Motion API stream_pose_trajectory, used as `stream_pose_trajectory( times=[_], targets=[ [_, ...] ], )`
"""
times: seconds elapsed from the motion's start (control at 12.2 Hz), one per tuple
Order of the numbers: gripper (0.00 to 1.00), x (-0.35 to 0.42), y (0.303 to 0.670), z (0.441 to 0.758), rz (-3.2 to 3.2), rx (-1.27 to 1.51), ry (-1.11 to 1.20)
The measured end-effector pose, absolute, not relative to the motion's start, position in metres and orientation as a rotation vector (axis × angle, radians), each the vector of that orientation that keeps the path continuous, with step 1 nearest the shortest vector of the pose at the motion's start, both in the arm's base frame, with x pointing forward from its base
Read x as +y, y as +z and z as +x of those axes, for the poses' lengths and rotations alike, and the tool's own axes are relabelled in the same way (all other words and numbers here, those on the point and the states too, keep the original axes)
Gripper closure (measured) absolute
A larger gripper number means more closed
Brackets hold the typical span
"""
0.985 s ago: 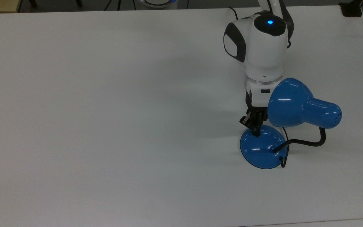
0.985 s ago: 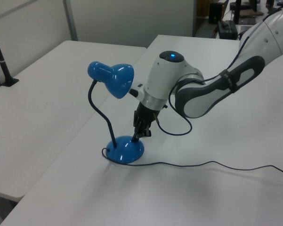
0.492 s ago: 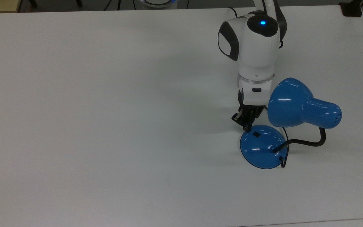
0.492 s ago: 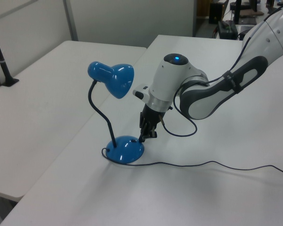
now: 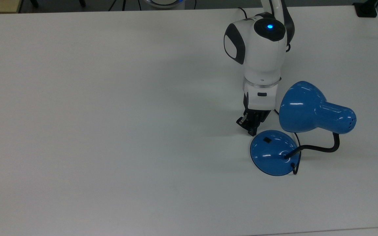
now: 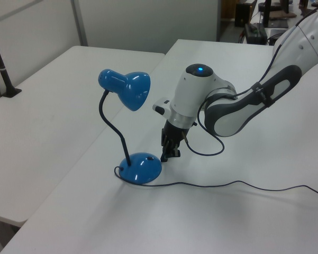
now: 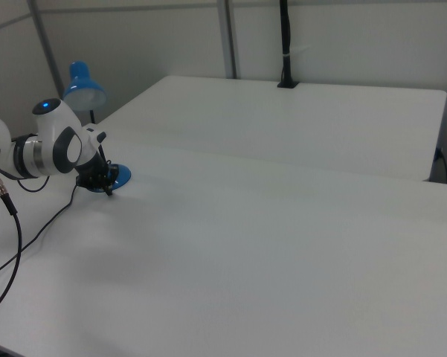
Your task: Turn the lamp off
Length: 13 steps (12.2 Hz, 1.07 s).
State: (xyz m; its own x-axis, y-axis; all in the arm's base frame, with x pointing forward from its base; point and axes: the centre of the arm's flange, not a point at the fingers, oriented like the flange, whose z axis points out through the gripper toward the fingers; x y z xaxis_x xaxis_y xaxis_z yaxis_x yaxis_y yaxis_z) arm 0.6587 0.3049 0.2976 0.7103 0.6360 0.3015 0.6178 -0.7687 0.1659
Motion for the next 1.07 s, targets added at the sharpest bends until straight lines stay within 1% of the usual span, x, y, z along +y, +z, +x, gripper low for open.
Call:
stream_pose_trajectory(
  times=[0.08,0.16,0.25,0.33,0.49,0.57,0.66,0.74,0.82,0.9,1.07],
  targets=[
    [0.99,0.301,0.302,0.655,2.895,0.972,0.53],
    [0.99,0.295,0.315,0.649,2.941,0.881,0.505],
    [0.95,0.289,0.343,0.642,2.981,0.809,0.437],
    [0.83,0.281,0.38,0.633,3.007,0.769,0.377],
    [0.53,0.255,0.456,0.612,3.064,0.657,0.308],
    [0.4,0.235,0.481,0.602,3.086,0.586,0.25],
    [0.3,0.218,0.494,0.596,3.094,0.539,0.195],
    [0.14,0.19,0.507,0.589,3.095,0.473,0.114],
    [0.03,0.17,0.514,0.585,3.093,0.422,0.07],
    [0.0,0.148,0.522,0.584,3.094,0.366,0.042],
    [0.0,0.078,0.545,0.58,3.116,0.192,0.019]
  ],
)
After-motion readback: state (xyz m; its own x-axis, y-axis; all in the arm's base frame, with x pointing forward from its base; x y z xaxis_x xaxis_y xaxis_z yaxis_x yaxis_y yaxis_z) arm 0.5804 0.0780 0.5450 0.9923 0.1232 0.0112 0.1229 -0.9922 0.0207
